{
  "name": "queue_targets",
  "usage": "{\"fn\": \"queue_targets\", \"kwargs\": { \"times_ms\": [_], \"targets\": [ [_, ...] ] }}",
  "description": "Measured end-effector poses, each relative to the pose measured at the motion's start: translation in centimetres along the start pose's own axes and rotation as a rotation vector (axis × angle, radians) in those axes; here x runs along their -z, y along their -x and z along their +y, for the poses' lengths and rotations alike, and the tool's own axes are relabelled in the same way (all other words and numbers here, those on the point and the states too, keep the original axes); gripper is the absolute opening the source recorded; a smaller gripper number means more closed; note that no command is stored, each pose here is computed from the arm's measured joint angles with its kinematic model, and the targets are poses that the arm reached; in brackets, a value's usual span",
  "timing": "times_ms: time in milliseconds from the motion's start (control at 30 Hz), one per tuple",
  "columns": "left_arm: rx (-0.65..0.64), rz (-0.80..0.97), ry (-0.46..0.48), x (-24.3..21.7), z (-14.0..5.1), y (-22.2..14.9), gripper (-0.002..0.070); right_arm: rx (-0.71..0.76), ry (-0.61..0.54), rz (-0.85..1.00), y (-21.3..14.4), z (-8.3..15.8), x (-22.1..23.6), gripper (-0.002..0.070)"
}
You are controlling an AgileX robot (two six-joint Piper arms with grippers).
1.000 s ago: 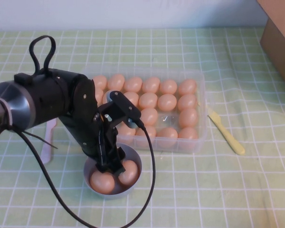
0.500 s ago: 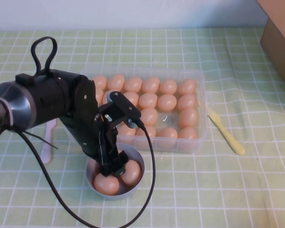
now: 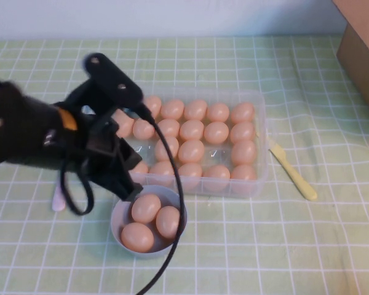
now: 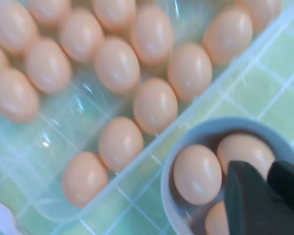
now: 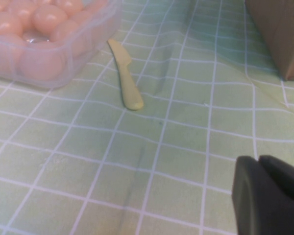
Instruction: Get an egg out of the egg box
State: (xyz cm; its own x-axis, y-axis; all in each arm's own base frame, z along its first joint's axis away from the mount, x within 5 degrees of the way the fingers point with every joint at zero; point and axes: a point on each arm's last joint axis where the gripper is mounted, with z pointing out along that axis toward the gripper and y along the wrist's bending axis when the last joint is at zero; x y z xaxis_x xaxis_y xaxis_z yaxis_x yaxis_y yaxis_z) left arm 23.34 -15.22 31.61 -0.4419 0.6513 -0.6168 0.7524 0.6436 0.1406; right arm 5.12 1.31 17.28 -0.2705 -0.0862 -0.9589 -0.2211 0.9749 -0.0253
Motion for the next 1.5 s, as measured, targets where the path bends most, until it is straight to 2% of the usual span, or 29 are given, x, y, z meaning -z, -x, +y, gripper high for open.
{"fn": "queue_targets", "kwargs": {
  "times_ms": [67,200,433,633,767,1267,1367,1500],
  "targets": [
    [0.003,-0.066,0.025,1.7,-0.4,-0.9,0.0031,0.000,0.000,0.000,0.0,0.0,0.0,-0.0017],
    [0.014,-0.156,0.057,4.3,-1.2,-2.5,0.0006,0.000,0.000,0.000,0.0,0.0,0.0,-0.0017],
    [0.045,-0.327,0.104,7.6,-3.0,-6.8,-0.0001,0.000,0.000,0.000,0.0,0.0,0.0,-0.0017],
    [0.164,-0.494,0.092,8.2,-4.6,-10.5,-0.0001,0.000,0.000,0.000,0.0,0.0,0.0,-0.0017],
    [0.179,-0.539,0.101,8.2,-5.3,-12.6,-0.0001,0.000,0.000,0.000,0.0,0.0,0.0,-0.0017],
    [0.168,-0.635,0.161,8.6,-5.1,-13.0,-0.0002,0.000,0.000,0.000,0.0,0.0,0.0,-0.0017],
    [0.150,-0.696,0.215,8.4,-4.9,-13.5,-0.0002,0.000,0.000,0.000,0.0,0.0,0.0,-0.0017],
    [0.150,-0.831,0.326,8.0,-5.1,-16.2,-0.0002,0.000,0.000,0.000,0.0,0.0,0.0,-0.0017]
  ]
}}
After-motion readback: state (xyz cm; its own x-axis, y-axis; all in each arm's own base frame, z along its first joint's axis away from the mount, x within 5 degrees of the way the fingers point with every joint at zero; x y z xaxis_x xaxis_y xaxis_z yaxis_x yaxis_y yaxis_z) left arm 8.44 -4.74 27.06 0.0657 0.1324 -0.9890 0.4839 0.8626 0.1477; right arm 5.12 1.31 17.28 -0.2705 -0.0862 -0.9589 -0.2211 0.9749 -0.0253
